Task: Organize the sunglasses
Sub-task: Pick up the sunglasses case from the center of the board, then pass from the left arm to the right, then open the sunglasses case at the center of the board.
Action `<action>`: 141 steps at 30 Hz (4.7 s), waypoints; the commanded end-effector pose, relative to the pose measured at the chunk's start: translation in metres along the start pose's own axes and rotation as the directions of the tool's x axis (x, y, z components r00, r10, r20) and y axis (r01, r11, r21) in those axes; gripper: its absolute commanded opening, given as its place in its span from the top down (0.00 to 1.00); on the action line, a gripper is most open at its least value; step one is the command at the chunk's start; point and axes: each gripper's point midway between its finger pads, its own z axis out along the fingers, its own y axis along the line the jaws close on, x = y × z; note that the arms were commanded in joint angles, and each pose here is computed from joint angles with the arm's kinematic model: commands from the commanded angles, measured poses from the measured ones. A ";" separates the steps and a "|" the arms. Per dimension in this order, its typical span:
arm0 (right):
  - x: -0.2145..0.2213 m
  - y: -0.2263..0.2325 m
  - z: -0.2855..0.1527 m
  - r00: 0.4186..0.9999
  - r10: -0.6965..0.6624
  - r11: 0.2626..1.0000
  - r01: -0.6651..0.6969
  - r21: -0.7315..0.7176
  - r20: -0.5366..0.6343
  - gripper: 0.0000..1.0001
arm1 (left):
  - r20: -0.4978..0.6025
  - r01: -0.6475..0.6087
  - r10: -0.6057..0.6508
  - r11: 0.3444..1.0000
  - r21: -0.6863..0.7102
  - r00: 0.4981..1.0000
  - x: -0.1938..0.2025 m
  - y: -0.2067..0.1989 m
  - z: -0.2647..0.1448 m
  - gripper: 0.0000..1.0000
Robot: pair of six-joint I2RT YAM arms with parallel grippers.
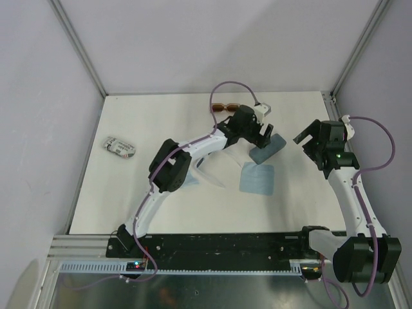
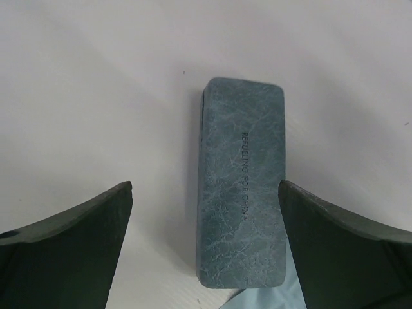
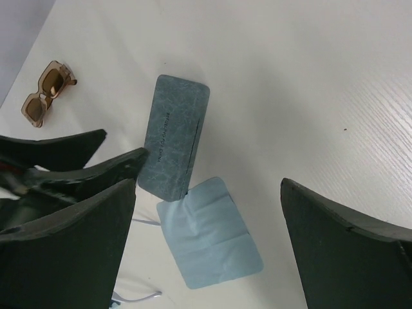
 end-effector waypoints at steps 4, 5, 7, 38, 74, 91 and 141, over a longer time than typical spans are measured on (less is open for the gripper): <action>-0.003 0.003 -0.008 1.000 -0.009 0.999 0.009 -0.052 0.017 0.01 | -0.042 -0.205 0.203 0.976 -0.072 0.978 0.010 -0.025 0.012 0.00; -0.003 0.003 -0.008 1.000 -0.009 0.998 0.009 -0.057 0.013 0.01 | -0.048 -0.214 0.211 0.974 -0.074 0.976 0.012 -0.027 0.013 0.00; -0.002 0.004 -0.008 1.000 -0.009 0.998 0.009 -0.063 0.008 0.01 | -0.057 -0.218 0.214 0.973 -0.073 0.975 0.016 -0.029 0.014 0.00; 0.007 0.014 0.000 0.998 -0.036 0.991 0.031 -0.129 -0.043 0.01 | -0.014 0.070 -0.069 0.997 0.016 0.997 -0.009 -0.015 -0.006 0.76; 0.038 0.182 -0.115 0.996 -0.082 0.325 -0.015 -0.946 -0.044 0.01 | -0.071 0.436 -0.720 0.336 0.835 0.691 -0.108 -0.111 -0.249 0.80; 0.035 0.177 -0.109 0.998 -0.042 0.395 -0.022 -0.919 -0.042 0.28 | -0.109 0.427 -0.707 0.290 0.857 0.699 -0.099 -0.135 -0.249 0.80; 0.047 0.177 -0.125 0.986 -0.120 0.319 -0.070 -0.945 -0.114 0.57 | -0.158 0.486 -0.709 0.288 0.825 0.688 -0.078 -0.123 -0.224 0.15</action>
